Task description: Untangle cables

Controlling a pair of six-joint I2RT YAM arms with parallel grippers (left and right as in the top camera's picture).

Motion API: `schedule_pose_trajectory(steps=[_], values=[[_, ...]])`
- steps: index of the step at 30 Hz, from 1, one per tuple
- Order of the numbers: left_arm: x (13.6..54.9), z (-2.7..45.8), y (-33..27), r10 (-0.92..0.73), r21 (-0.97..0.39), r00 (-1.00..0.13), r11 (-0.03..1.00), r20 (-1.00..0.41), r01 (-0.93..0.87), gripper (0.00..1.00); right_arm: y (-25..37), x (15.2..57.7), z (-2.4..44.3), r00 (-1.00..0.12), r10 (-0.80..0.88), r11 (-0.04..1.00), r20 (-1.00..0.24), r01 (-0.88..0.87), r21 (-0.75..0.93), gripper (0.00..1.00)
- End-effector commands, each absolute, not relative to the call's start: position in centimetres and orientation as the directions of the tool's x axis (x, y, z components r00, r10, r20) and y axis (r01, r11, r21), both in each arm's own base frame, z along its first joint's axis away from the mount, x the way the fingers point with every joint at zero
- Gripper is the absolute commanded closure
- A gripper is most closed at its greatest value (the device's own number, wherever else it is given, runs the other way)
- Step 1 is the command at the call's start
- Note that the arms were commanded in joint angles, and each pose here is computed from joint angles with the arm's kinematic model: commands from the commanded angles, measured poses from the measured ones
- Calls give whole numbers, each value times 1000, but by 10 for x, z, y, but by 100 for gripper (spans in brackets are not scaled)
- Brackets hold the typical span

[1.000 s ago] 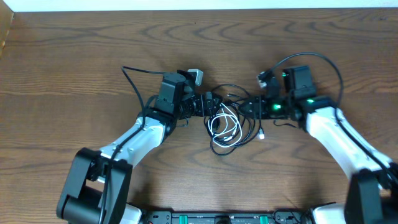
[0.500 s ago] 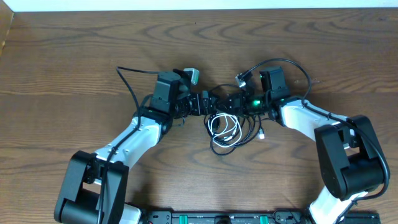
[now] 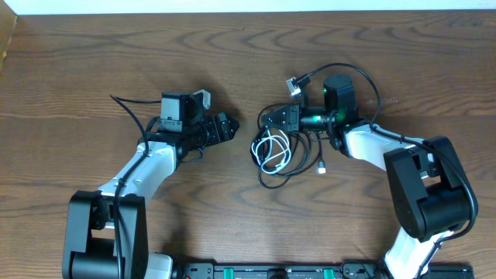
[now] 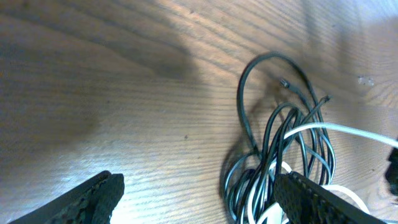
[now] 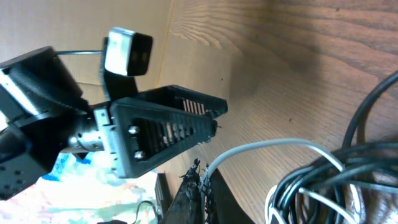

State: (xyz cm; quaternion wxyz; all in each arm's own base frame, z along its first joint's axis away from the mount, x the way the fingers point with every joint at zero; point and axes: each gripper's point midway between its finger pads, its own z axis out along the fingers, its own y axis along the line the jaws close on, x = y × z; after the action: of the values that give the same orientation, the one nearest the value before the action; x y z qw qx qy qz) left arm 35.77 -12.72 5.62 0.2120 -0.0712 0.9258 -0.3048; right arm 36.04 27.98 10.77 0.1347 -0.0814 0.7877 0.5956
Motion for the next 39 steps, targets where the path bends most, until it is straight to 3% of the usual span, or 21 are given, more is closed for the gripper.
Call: schedule_pose_trajectory(steps=[1,5,14,19,22,27,31,39], values=[[357,60,-126,-258,-596,-899,803,-353,4,16,267,369,147,-905,44,236,-423,-402,885,99],[355,59,-126,-258,-595,-904,804,-342,-4,16,243,384,180,-842,118,289,-526,-477,830,98],[352,58,-126,-255,-599,-909,801,-328,-9,16,171,384,226,-709,216,611,-672,-438,659,99],[350,59,-130,-249,-615,-914,789,-321,1,16,160,359,266,-635,203,634,-746,-496,594,99],[342,70,-147,-218,-692,-932,721,-288,45,16,158,344,274,-640,203,638,-741,-488,596,99],[328,91,-170,-128,-791,-950,592,-286,158,16,136,336,217,-789,263,743,-555,-202,638,99],[328,91,-171,-128,-791,-950,591,-285,157,16,124,324,159,-888,277,793,-367,-5,610,99],[318,93,-187,-83,-801,-957,569,-278,184,16,105,343,68,-927,299,863,-226,162,478,99]])
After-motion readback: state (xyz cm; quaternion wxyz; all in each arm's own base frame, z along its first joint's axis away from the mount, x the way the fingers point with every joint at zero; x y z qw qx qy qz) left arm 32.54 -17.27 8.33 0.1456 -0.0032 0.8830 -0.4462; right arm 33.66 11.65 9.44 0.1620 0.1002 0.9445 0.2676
